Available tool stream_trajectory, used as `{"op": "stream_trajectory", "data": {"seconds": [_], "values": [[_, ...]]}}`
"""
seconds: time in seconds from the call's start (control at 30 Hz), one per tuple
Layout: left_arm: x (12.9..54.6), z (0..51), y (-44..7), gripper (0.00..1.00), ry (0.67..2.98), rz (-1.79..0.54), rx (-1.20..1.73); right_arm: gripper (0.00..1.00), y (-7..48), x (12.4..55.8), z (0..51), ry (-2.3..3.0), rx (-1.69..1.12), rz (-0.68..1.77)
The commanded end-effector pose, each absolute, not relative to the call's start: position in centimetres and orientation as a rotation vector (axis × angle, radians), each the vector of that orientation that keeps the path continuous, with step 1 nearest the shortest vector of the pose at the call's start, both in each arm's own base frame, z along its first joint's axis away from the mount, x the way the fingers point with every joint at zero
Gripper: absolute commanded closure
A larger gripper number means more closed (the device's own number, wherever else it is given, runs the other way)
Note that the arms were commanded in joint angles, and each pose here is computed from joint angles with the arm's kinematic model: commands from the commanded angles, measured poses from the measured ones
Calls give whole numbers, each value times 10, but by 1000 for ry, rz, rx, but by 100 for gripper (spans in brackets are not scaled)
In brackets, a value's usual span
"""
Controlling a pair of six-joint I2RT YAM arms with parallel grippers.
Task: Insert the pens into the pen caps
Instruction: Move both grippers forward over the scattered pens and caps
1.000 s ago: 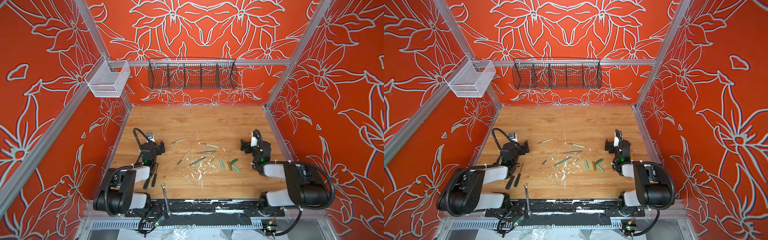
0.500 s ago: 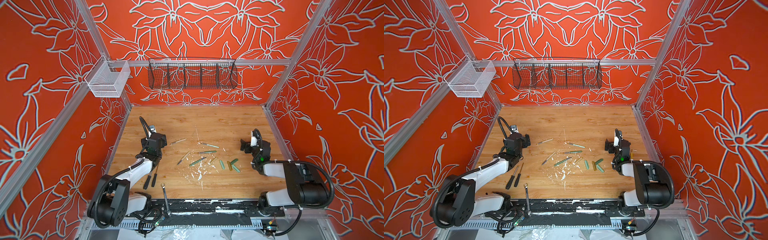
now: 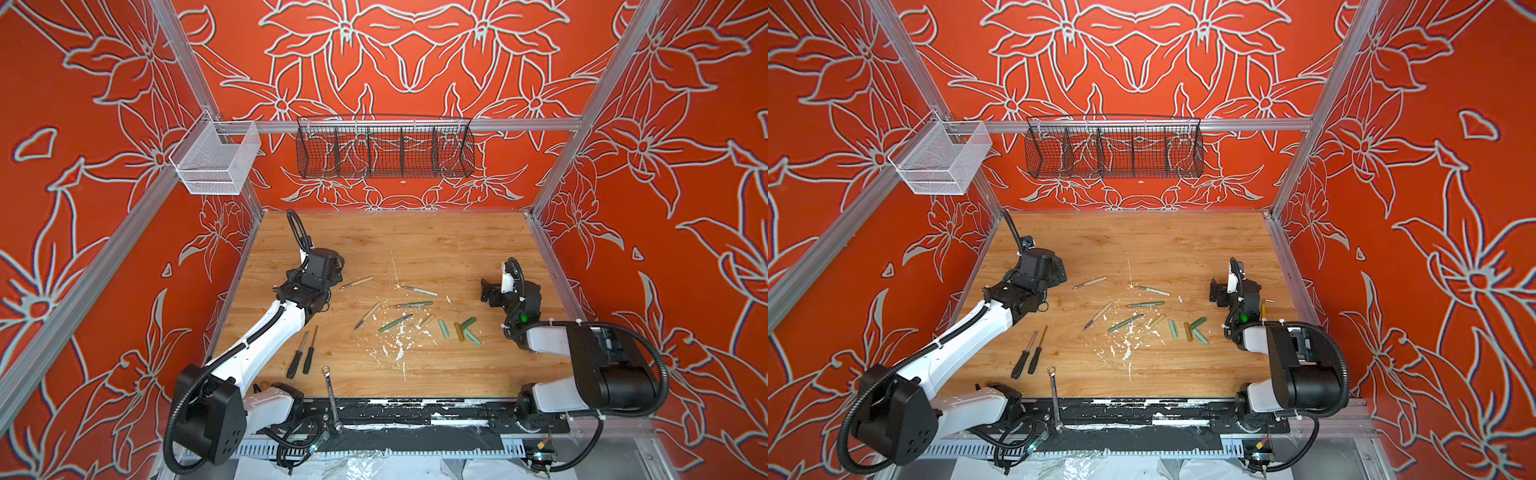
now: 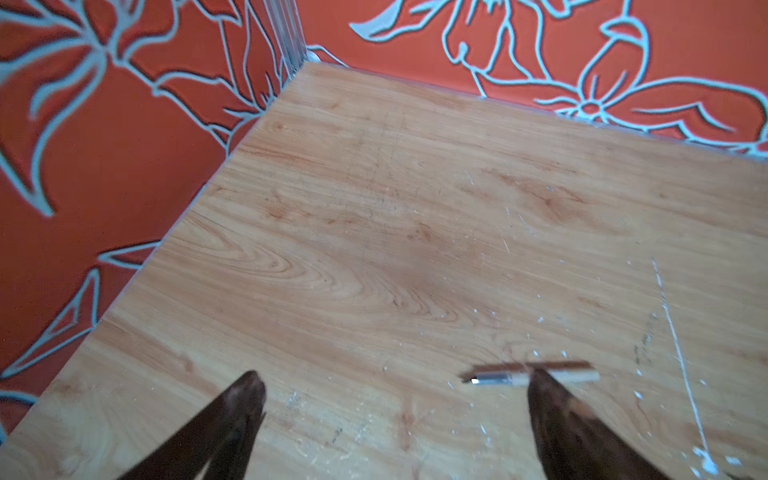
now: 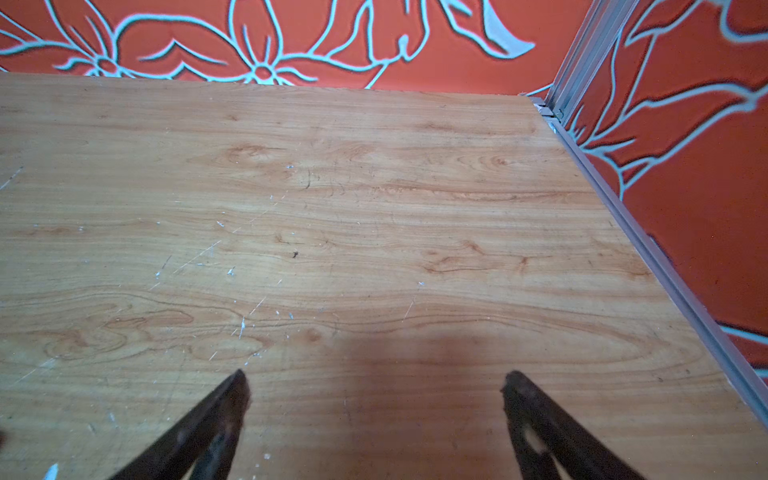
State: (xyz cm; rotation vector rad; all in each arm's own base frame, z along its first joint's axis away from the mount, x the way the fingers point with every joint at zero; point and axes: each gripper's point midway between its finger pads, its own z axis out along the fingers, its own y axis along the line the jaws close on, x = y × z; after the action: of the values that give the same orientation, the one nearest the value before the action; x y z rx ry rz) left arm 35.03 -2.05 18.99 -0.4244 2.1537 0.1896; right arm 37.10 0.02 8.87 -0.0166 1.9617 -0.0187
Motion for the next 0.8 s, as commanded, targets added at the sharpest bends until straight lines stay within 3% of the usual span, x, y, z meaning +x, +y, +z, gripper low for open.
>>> {"op": "stream_trajectory", "data": {"seconds": [0.0, 0.17, 0.33, 0.5, 0.77], "values": [[328, 179, -38, 3, 2302, 73, -385, 3, 4, 374, 110, 1953, -33, -14], [324, 176, -47, 3, 2323, 18, -349, 3, 14, 372, 114, 2080, -7, 9], [340, 171, -61, 3, 2316, -54, -337, 2, 58, 368, 125, 2142, -214, -27], [359, 162, -80, 3, 2365, -129, -326, 2, 108, 375, 146, 2190, -281, 229], [370, 153, -107, 3, 2374, -138, -273, 2, 178, 359, 108, 2390, -489, 345]]}}
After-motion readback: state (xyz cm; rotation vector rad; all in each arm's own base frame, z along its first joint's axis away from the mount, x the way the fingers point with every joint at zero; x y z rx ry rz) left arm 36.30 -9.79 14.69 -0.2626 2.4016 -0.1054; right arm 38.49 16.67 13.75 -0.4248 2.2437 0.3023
